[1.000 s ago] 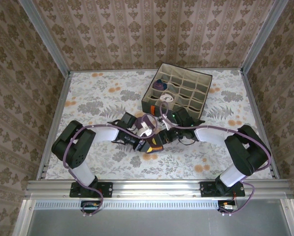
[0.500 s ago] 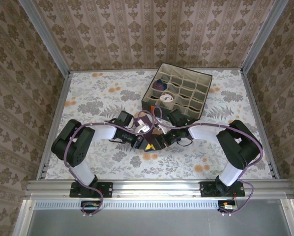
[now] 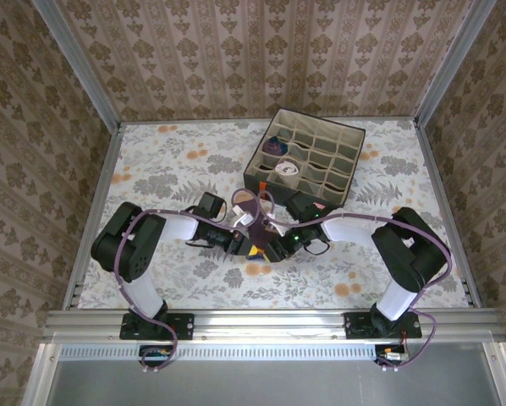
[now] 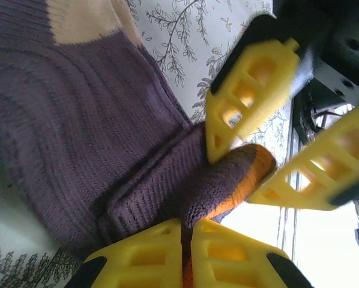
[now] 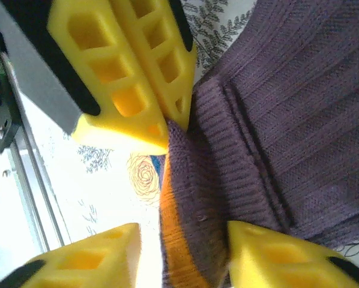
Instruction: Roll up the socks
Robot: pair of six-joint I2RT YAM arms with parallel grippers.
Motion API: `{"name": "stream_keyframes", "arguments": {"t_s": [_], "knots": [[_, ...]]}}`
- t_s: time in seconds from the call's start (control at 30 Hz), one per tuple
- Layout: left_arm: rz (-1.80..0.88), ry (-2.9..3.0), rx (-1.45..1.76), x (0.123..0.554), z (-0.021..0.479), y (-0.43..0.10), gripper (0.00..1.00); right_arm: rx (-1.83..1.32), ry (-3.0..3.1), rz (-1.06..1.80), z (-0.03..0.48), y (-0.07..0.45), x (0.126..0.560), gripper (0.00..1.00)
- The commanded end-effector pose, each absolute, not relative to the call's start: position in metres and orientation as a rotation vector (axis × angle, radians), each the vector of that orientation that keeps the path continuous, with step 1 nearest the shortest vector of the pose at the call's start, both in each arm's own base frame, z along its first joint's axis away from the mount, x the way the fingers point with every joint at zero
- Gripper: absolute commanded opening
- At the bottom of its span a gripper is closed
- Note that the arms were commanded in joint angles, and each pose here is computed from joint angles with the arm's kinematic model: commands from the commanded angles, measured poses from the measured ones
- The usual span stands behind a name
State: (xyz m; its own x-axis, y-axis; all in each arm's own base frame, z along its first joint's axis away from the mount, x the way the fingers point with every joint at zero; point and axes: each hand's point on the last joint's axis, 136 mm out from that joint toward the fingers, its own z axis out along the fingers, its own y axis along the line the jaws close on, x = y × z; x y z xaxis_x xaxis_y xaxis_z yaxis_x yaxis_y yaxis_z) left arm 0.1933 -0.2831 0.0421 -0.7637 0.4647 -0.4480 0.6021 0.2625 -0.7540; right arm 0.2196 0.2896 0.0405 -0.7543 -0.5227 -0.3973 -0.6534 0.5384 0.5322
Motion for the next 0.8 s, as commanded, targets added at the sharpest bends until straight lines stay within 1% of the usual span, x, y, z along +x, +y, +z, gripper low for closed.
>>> {"name": "stream_keyframes", "arguments": {"t_s": [0.0,0.07,0.1,0.23,0.4,0.47,0.6,0.77], "knots": [[-1.511,2.307,1.026,0.197,0.053,-0.283,0.00,-0.976,2.654,0.925,0.031,0.282,0.223,0.12],[-1.456,2.254,1.051,0.198,0.057,-0.280,0.00,-0.951,2.662,0.957,0.034,0.281,0.223,0.06],[-1.416,2.217,1.060,0.199,0.059,-0.278,0.05,-0.936,2.668,0.986,0.035,0.281,0.223,0.05],[-1.289,1.997,1.116,0.201,0.080,-0.274,0.16,-0.870,2.704,1.080,0.038,0.281,0.222,0.02],[-1.042,1.720,1.194,0.197,0.100,-0.267,0.43,-0.823,2.739,1.204,0.037,0.282,0.219,0.02],[-0.963,1.664,1.246,0.193,0.101,-0.268,0.48,-0.816,2.746,1.243,0.037,0.283,0.218,0.01],[-0.921,1.642,1.340,0.186,0.093,-0.275,0.53,-0.806,2.738,1.313,0.040,0.285,0.217,0.01],[-0.965,1.672,1.390,0.180,0.073,-0.284,0.53,-0.810,2.715,1.396,0.047,0.285,0.216,0.01]]}}
